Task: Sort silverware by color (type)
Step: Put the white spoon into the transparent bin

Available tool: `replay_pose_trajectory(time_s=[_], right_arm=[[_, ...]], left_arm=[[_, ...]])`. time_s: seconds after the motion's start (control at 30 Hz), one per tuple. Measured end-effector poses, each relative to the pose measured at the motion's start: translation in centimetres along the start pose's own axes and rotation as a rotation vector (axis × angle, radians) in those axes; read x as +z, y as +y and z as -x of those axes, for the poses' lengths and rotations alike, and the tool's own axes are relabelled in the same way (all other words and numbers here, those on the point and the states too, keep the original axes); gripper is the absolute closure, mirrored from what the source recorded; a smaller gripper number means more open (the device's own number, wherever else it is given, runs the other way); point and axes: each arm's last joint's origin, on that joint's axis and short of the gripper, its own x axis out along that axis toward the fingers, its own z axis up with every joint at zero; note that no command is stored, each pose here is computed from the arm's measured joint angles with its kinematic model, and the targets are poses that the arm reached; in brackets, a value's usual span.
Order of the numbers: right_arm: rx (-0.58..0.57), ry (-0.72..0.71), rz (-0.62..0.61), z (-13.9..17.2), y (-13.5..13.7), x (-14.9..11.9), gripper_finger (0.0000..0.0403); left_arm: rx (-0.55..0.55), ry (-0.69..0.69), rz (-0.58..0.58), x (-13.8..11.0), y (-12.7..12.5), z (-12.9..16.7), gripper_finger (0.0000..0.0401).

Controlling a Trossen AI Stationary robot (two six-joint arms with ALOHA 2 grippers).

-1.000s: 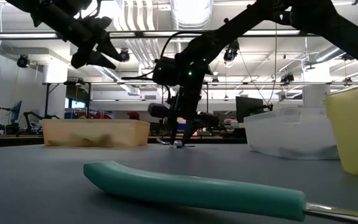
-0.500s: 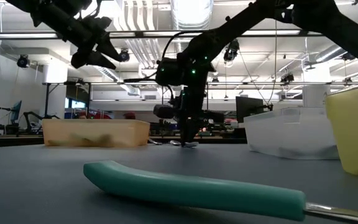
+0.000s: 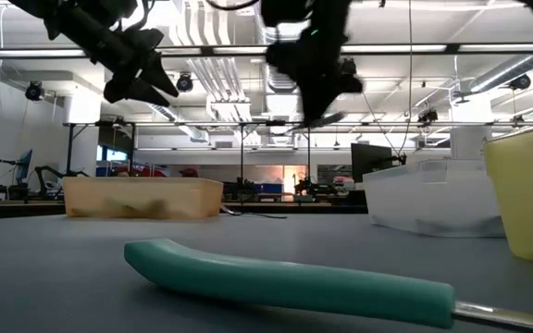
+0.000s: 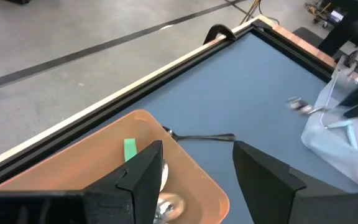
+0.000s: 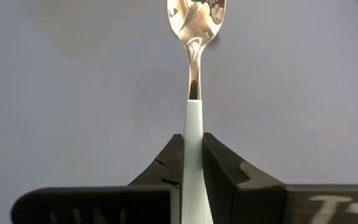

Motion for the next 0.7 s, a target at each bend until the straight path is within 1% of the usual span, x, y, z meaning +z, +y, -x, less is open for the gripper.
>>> replay_pose_trajectory(time_s=[0.07, 0.13, 0.2, 0.27, 0.37, 0.43, 0.5, 0.57, 0.63, 0.7], right_arm=[[-0.052, 0.082, 0.006, 0.9, 0.1, -2.2, 0.0378], [-0.091, 0.132, -0.018, 1.7, 0.4, -4.3, 0.0378], [-0.097, 0.154, -0.048, 2.5, 0.8, -6.5, 0.0378], [-0.073, 0.171, -0.062, 3.0, 1.3, -8.7, 0.0378], [-0.062, 0.225, -0.058, 2.4, 1.9, -11.7, 0.0378], [-0.094, 0.253, -0.063, 1.8, 2.0, -13.4, 0.0378], [-0.122, 0.272, -0.082, 1.4, 1.5, -14.7, 0.0378], [-0.145, 0.290, -0.083, 0.7, 0.9, -15.6, 0.0378], [-0.137, 0.317, -0.062, -0.2, 0.5, -16.3, 0.0376], [-0.130, 0.342, -0.025, -1.1, -0.1, -17.0, 0.0375]], left_arm=[[0.003, 0.013, 0.001, -0.1, 0.0, 0.0, 0.0223], [0.003, 0.013, 0.001, -0.1, 0.0, 0.0, 0.0223], [0.002, 0.012, 0.001, -0.1, 0.0, 0.0, 0.0223], [0.003, 0.014, 0.001, -0.1, 0.0, 0.0, 0.0223], [-0.003, 0.016, 0.000, -0.1, 0.0, -0.1, 0.0223], [-0.013, 0.013, -0.019, -0.1, 0.0, -0.1, 0.0223], [-0.064, 0.020, -0.067, -0.1, -0.2, -0.1, 0.0223], [-0.140, 0.030, -0.116, -0.1, -0.4, -0.4, 0.0223], [-0.214, 0.052, -0.150, -0.2, -0.5, -0.7, 0.0223], [-0.265, 0.069, -0.174, -0.3, -0.6, -1.1, 0.0223]])
